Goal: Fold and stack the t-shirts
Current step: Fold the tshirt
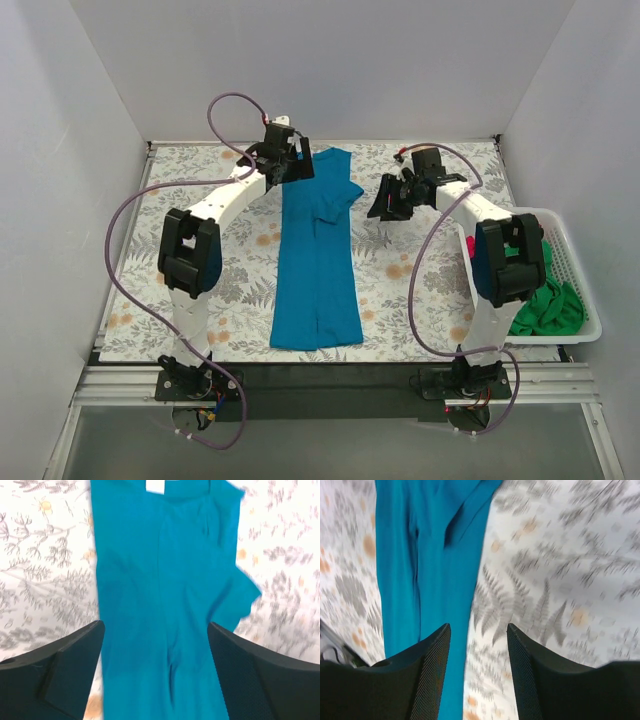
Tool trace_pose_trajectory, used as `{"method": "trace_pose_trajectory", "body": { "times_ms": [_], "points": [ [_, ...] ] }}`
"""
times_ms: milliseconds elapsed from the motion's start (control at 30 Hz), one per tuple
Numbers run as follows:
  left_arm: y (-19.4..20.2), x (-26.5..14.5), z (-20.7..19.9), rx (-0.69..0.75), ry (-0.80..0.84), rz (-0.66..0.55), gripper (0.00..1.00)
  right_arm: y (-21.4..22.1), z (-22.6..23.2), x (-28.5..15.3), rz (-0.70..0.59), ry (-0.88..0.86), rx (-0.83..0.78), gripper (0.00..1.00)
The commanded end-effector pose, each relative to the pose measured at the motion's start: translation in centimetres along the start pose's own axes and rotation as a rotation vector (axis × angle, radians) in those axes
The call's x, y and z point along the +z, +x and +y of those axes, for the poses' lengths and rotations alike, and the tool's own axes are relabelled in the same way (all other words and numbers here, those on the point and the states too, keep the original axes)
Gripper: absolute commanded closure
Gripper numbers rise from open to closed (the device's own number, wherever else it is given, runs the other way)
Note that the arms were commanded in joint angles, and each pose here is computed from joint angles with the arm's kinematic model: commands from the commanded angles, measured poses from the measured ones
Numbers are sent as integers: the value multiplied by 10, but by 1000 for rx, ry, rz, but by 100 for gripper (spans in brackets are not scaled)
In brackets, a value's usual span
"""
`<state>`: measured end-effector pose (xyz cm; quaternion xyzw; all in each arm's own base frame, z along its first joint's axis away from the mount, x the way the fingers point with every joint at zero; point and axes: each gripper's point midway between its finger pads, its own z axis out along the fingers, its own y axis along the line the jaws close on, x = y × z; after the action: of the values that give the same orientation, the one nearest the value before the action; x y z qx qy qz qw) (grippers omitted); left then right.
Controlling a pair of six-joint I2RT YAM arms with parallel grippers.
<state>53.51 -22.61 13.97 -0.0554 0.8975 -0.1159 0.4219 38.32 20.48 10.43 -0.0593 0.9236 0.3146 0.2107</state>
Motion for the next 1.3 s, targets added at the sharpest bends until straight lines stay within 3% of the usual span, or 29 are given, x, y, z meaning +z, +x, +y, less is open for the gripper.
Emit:
{"method": "trace_pose_trajectory", "body": {
  "times_ms": [0,200,400,633,767,1000,1133,1267],
  "points": [
    [16,-29,-13,119,73,15,18,-60,8,16,-167,-67,107,45],
    [55,-41,-22,210,102,67,20,-101,-6,55,-231,-83,163,45],
    [105,-65,6,157,20,206,21,-91,7,69,-178,-172,131,49],
    [170,-95,40,88,-50,381,32,-26,28,81,-33,-219,95,50],
    [217,-111,53,42,-65,536,34,30,25,90,82,-213,123,50],
    [263,-148,70,15,-79,716,35,109,17,79,233,-195,169,50],
    [278,-181,75,8,-56,780,36,136,19,56,277,-183,158,50],
    [290,-209,81,9,-49,837,38,134,25,39,264,-179,112,50]
  ]
}}
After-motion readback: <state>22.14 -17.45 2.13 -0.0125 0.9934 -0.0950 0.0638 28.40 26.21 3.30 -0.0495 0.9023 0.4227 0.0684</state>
